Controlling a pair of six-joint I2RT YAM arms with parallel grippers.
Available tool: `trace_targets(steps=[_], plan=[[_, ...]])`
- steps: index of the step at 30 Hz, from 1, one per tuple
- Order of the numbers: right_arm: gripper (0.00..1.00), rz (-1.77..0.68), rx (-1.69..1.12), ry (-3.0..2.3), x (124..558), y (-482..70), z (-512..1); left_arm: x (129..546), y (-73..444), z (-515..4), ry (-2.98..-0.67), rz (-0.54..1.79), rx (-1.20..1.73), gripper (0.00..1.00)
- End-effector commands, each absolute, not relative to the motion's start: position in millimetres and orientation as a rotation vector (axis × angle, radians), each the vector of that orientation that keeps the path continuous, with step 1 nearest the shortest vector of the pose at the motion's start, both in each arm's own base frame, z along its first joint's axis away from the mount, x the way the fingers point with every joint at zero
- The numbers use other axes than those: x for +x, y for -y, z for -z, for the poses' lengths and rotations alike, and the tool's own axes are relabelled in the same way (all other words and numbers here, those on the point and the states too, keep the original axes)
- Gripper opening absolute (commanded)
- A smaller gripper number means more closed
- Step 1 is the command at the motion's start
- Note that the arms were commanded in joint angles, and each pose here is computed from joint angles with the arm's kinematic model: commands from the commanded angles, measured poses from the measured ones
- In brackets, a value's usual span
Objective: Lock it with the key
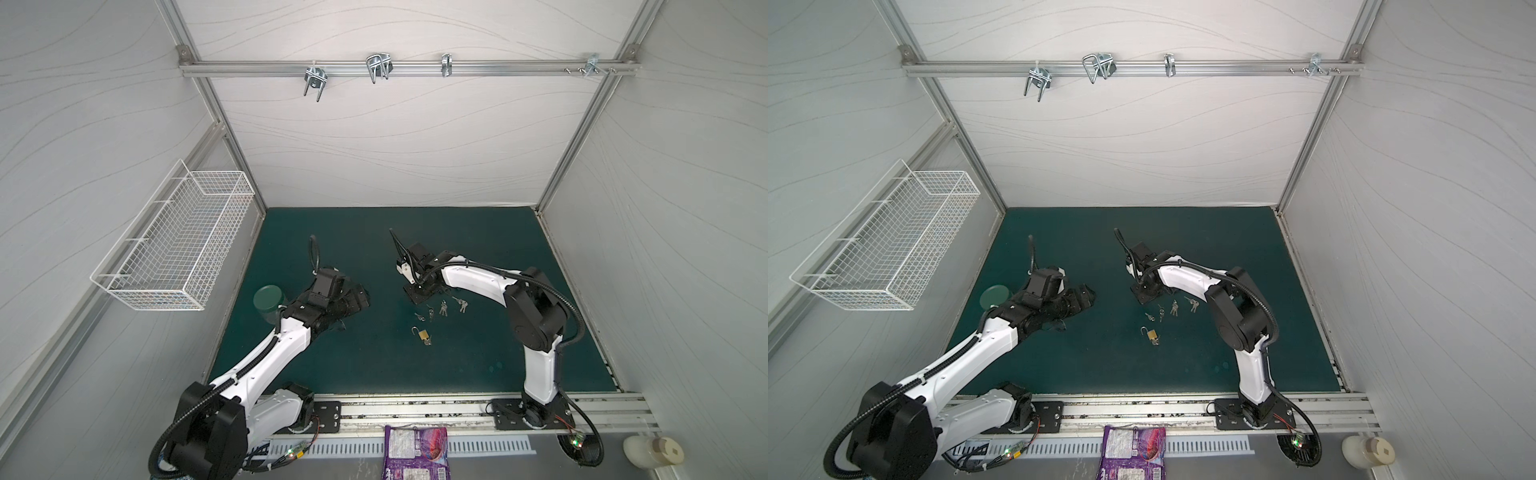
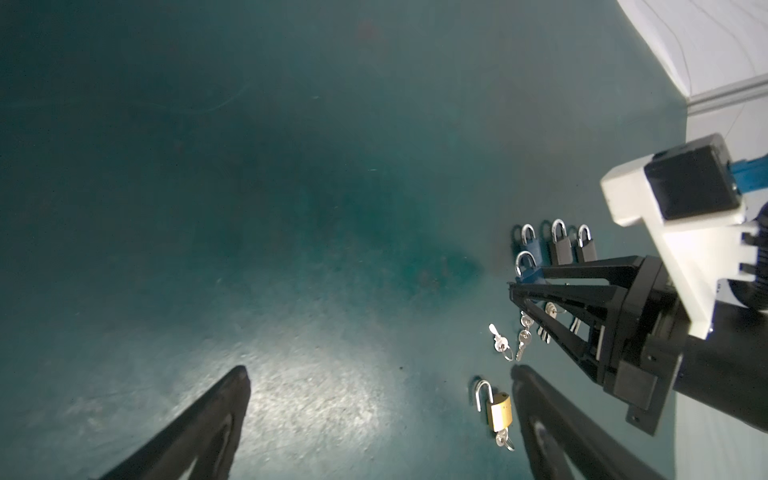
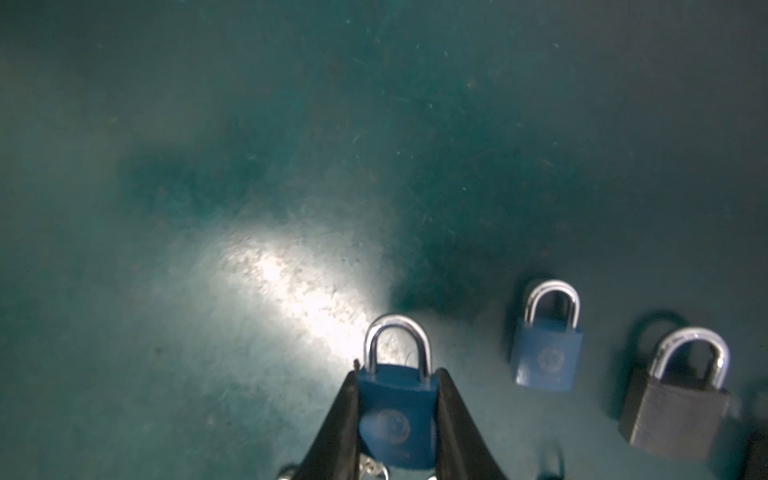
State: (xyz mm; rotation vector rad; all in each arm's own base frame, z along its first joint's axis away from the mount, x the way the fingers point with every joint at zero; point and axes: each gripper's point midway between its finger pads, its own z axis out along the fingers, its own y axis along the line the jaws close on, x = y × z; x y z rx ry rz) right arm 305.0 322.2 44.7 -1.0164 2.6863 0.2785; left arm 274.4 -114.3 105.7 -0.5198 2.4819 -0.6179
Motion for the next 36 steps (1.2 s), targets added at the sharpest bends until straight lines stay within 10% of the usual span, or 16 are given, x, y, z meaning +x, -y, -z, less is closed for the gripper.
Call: trace_targets(steps=[1,13,27,36], plan=[[0.0,-0.207,-1.097,-2.708,301,-320,-36,284,122,-135,-2.368,0.754,-0.487,0.99],[0.0,-0.136,-1.154,-2.739,304,-319,-18,282,127,-154,-2.286,0.86,-0.443,0.99],[0.43,-0.159,-1.153,-2.759,300,-322,-19,279,131,-170,-2.231,0.912,-0.38,0.99],[0.41,-0.4,-1.01,-2.594,287,-328,-96,269,151,-174,-2.256,0.985,-0.245,0.99]])
